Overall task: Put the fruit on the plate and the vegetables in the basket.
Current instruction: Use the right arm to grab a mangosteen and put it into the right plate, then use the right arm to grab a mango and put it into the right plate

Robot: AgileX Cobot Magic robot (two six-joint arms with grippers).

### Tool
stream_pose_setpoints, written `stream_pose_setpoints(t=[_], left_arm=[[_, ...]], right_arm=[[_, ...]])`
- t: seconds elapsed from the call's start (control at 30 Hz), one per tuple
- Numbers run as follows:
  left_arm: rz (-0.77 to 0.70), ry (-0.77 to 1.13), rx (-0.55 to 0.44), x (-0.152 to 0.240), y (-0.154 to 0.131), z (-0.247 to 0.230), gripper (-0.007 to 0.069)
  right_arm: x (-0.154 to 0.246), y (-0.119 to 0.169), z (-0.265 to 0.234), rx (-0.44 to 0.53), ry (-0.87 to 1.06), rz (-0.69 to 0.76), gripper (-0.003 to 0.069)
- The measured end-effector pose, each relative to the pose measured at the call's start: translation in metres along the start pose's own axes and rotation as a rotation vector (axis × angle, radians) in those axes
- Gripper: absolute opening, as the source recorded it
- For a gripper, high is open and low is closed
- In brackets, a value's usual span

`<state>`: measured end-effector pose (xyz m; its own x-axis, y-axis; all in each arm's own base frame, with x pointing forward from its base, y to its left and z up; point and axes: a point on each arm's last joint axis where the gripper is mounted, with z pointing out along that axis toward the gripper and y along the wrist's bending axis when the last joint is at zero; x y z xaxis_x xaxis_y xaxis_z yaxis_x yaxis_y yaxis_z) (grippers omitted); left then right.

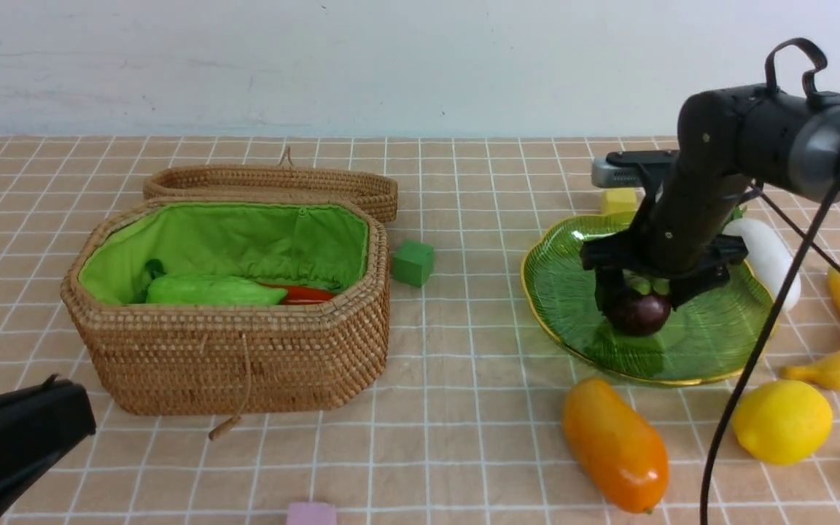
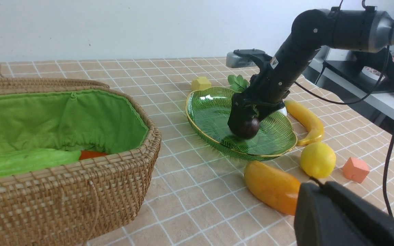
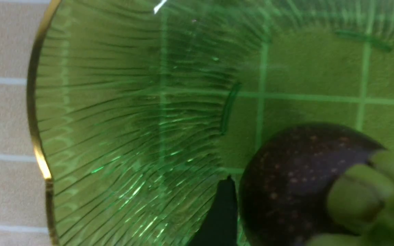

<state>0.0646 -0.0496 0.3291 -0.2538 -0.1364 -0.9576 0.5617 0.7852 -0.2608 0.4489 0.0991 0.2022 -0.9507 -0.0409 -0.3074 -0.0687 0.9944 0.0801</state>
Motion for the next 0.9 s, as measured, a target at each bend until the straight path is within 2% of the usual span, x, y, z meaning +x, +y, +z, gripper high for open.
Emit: stream_pose_setpoints(t=[0.13,0.3,0.33,0.4,0.47,0.57,0.67,0.8,0.9], left_arm=[[0.023,0.003,-0.001,0.000,0.000,0.000,-0.0013],[0.031,0.004,-0.001,0.000,0.000,0.000,-0.0013],[0.031,0.004,-0.001,0.000,0.000,0.000,-0.0013],[0.049,0.004,-0.001,0.000,0.000,0.000,-0.0013],[0.075,0.004,-0.001,0.000,0.000,0.000,-0.0013],[0.094,0.005,0.000,0.000,0.000,0.000,-0.0013],[0.095,0.008,0.003,0.001,0.000,0.000,-0.0013],[0.094,0.033,-0.001,0.003,0.000,0.000,-0.0013],[0.089,0.059,-0.004,0.005,0.001,0.000,-0.0013]], right_arm=[[0.001,0.001,-0.019,-0.003,-0.006,-0.004,0.0664],[0.020,0.015,-0.081,-0.014,0.043,-0.065,0.0580],[0.022,0.016,-0.080,-0.015,0.052,-0.070,0.0575],[0.048,0.036,-0.102,-0.044,0.081,-0.127,0.0532],[0.078,0.057,-0.109,-0.067,0.100,-0.195,0.0518],[0.105,0.074,-0.109,-0.091,0.086,-0.232,0.0535],[0.132,0.082,-0.093,-0.080,0.106,-0.252,0.0606],[0.142,0.077,-0.066,-0.020,0.119,-0.266,0.0677],[0.141,0.076,-0.043,0.009,0.128,-0.283,0.0679]])
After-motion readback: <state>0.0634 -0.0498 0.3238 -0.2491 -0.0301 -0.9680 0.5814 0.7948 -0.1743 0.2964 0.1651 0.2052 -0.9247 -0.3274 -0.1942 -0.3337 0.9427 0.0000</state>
